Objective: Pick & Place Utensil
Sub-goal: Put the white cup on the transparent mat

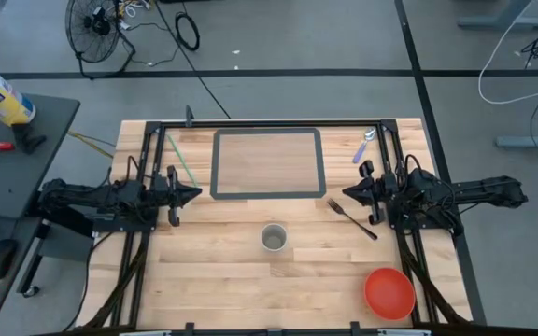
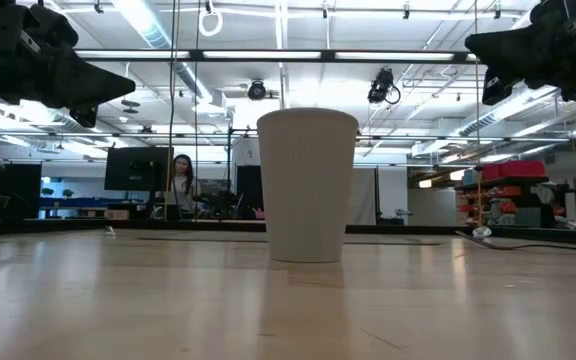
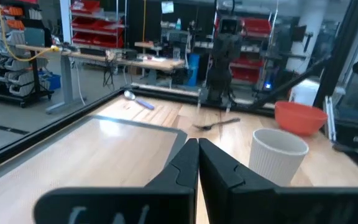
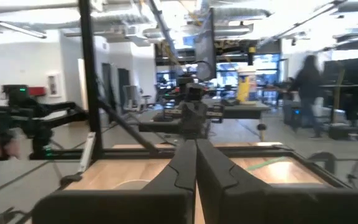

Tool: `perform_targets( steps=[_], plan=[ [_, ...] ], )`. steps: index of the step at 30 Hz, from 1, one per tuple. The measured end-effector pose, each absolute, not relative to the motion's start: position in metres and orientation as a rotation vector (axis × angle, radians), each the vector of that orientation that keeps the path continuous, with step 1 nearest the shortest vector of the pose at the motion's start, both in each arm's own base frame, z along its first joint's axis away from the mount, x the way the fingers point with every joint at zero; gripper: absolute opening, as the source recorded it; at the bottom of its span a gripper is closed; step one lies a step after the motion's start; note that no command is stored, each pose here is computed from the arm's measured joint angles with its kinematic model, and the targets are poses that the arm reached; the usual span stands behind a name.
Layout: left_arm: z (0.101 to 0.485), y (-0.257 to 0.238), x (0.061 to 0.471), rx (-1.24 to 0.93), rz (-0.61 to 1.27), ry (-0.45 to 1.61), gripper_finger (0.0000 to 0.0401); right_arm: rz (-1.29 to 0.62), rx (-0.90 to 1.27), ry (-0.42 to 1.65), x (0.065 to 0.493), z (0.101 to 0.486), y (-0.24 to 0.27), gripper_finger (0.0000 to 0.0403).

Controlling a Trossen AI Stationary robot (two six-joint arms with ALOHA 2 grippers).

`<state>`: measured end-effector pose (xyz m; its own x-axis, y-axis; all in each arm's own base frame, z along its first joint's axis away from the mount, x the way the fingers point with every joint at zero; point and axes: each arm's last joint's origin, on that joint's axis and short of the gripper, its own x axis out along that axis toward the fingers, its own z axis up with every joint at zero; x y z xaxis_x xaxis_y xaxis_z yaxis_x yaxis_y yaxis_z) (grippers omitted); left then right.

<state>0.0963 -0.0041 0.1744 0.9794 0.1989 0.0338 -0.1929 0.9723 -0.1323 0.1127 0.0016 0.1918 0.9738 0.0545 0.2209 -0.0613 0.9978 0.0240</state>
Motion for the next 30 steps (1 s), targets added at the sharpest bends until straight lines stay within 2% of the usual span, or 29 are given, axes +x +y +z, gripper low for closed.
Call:
perform_targets(
  steps=[6, 9, 17, 22, 30],
  plan=[
    [0.188, -0.004, 0.095, -0.167, 0.19, -0.185, 0.0014, 0.039, 0.033, -0.222, 0.113, 0.192, 0.001, 0.0011],
    [0.192, -0.004, 0.094, -0.26, 0.159, -0.231, 0.0014, 0.04, 0.038, -0.23, 0.113, 0.193, 0.001, 0.0011],
    [0.179, -0.007, 0.099, -0.313, 0.097, -0.149, 0.0014, -0.013, 0.101, -0.242, 0.112, 0.193, -0.001, 0.0011],
    [0.176, -0.008, 0.106, -0.303, 0.109, -0.103, 0.0014, 0.135, 0.139, -0.241, 0.116, 0.195, 0.008, 0.0011],
    [0.169, -0.009, 0.115, -0.254, 0.12, -0.021, 0.0014, 0.131, 0.126, -0.116, 0.141, 0.194, 0.029, 0.0011]
  ],
)
